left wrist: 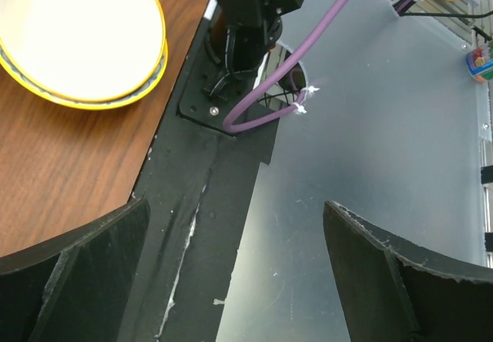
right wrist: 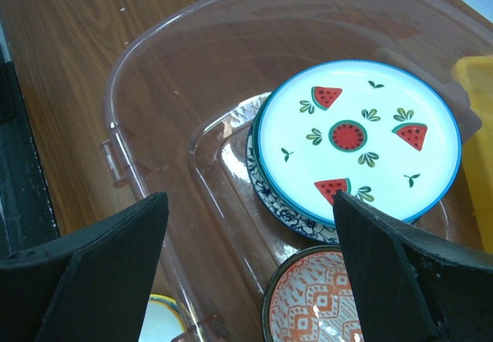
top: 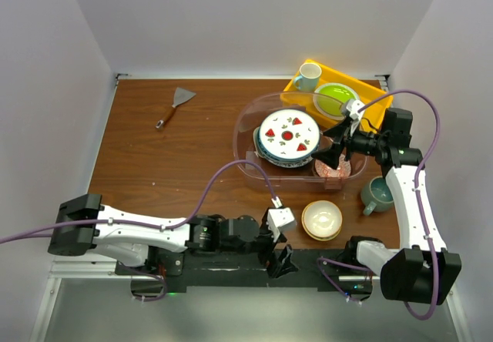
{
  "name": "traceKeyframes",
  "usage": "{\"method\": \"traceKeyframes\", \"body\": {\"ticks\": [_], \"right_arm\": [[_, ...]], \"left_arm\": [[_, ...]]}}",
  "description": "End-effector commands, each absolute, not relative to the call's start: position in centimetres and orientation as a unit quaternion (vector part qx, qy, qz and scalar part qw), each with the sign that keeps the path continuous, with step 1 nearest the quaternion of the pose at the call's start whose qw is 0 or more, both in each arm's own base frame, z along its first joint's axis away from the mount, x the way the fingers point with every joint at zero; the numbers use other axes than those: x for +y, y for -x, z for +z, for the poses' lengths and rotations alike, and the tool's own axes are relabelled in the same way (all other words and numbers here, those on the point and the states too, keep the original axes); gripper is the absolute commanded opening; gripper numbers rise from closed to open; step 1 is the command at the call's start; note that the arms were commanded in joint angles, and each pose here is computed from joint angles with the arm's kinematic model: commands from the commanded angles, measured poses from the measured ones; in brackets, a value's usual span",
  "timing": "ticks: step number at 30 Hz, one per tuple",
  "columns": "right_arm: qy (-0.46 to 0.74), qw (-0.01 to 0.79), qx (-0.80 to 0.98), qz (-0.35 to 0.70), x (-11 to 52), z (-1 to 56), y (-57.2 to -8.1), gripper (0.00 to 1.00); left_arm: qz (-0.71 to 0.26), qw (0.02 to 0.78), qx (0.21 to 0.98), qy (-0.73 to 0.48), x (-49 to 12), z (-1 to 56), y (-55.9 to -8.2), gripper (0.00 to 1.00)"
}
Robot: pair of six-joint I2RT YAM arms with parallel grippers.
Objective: Place the mixed dishes into the plastic bin
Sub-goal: Pick up the bowl from the center of the board.
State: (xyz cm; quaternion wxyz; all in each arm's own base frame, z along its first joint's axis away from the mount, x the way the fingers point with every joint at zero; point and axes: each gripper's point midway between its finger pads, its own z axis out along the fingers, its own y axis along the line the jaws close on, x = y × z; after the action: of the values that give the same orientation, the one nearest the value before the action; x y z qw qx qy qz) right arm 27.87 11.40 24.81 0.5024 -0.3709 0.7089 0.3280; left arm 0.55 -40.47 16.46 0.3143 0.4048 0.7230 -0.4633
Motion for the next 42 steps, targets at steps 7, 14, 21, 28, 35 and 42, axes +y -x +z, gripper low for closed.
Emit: {"method": "traceKeyframes", "body": {"ticks": [7, 14, 21, 28, 35, 42], "right_arm": [[0.375, 0.523, 0.700, 0.310, 11.0, 25.6, -28.2, 0.92], [0.367, 0.529, 0.704, 0.300, 10.6, 25.9, -28.4, 0.92], [0.364, 0.532, 0.705, 0.296, 10.5, 26.1, -28.4, 0.92], [0.362, 0.533, 0.707, 0.292, 10.3, 26.1, -28.4, 0.92], [0.359, 0.530, 0.716, 0.278, 9.8, 25.9, -28.6, 0.92], [0.397, 0.489, 0.749, 0.206, 7.7, 25.5, -28.2, 0.91]], "left_arm": [[-0.429, 0.330, 0.762, -0.355, -43.0, 16.8, -2.5, 0.95], [-0.366, 0.318, 0.817, -0.312, -43.7, 14.4, -6.4, 0.80], [-0.329, 0.331, 0.813, -0.348, -45.8, 13.6, -9.4, 0.65], [-0.273, 0.349, 0.808, -0.390, -47.2, 11.8, -11.6, 0.56], [-0.259, 0.367, 0.797, -0.404, -47.3, 12.2, -12.4, 0.54], [-0.261, 0.380, 0.777, -0.429, -45.7, 13.6, -12.2, 0.55]]}}
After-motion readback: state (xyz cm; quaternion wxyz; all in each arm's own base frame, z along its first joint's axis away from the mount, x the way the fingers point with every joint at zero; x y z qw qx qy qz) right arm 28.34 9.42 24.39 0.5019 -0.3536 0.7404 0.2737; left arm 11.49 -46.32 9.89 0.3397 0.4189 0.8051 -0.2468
